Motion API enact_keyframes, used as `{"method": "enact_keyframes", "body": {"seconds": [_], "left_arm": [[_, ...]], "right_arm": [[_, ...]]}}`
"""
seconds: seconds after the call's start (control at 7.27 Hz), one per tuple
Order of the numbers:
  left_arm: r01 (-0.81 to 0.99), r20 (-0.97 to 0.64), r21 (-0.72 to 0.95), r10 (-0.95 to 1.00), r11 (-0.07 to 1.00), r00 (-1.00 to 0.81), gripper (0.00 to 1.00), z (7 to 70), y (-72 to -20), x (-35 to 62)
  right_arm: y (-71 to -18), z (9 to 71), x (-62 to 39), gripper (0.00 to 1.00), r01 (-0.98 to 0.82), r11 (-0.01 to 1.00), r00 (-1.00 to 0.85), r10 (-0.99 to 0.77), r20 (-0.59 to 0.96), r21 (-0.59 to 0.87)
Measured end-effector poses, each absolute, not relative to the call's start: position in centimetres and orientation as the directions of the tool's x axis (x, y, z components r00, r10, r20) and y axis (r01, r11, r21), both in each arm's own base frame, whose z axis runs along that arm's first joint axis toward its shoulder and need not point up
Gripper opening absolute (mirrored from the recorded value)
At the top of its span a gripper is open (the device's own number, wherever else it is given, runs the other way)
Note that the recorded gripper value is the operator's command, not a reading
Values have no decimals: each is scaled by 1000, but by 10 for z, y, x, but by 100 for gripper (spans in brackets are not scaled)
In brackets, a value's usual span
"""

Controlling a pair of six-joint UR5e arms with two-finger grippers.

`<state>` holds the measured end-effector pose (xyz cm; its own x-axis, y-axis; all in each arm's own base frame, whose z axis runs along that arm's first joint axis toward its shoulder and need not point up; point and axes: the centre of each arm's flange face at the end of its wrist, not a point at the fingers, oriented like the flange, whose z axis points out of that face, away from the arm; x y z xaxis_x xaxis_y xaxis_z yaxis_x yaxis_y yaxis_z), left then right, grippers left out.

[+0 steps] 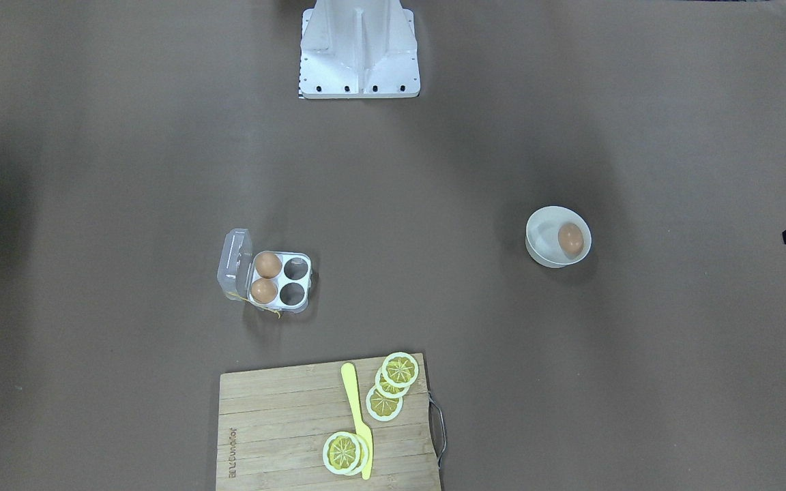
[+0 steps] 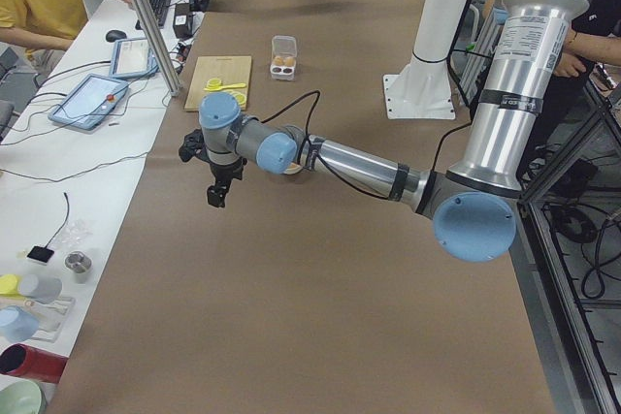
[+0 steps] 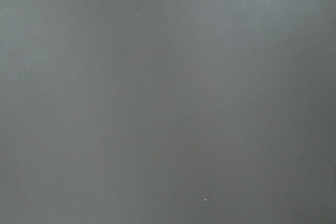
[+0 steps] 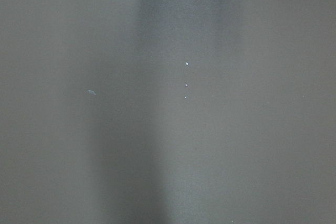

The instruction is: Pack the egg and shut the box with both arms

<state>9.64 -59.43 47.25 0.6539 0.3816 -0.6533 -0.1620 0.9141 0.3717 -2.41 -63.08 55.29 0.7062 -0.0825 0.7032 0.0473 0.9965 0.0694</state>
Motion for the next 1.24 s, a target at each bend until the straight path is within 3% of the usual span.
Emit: {"method": "enact_keyframes", "body": {"seconds": [0.41, 0.83, 1.24], "left_arm": [[-238, -653, 408, 464, 881, 598, 97, 425, -576, 185], [-155, -754, 254, 296, 955, 587, 95, 384, -544, 258], [-88, -740, 153, 173, 984, 649, 89, 381, -525, 320]], "right_arm": [[-631, 553, -24, 100, 47, 997, 707, -82, 702, 69], [-632, 553, -24, 100, 47, 997, 708, -80, 702, 67], [-631, 554, -24, 100, 47, 997, 707, -79, 703, 65]]}}
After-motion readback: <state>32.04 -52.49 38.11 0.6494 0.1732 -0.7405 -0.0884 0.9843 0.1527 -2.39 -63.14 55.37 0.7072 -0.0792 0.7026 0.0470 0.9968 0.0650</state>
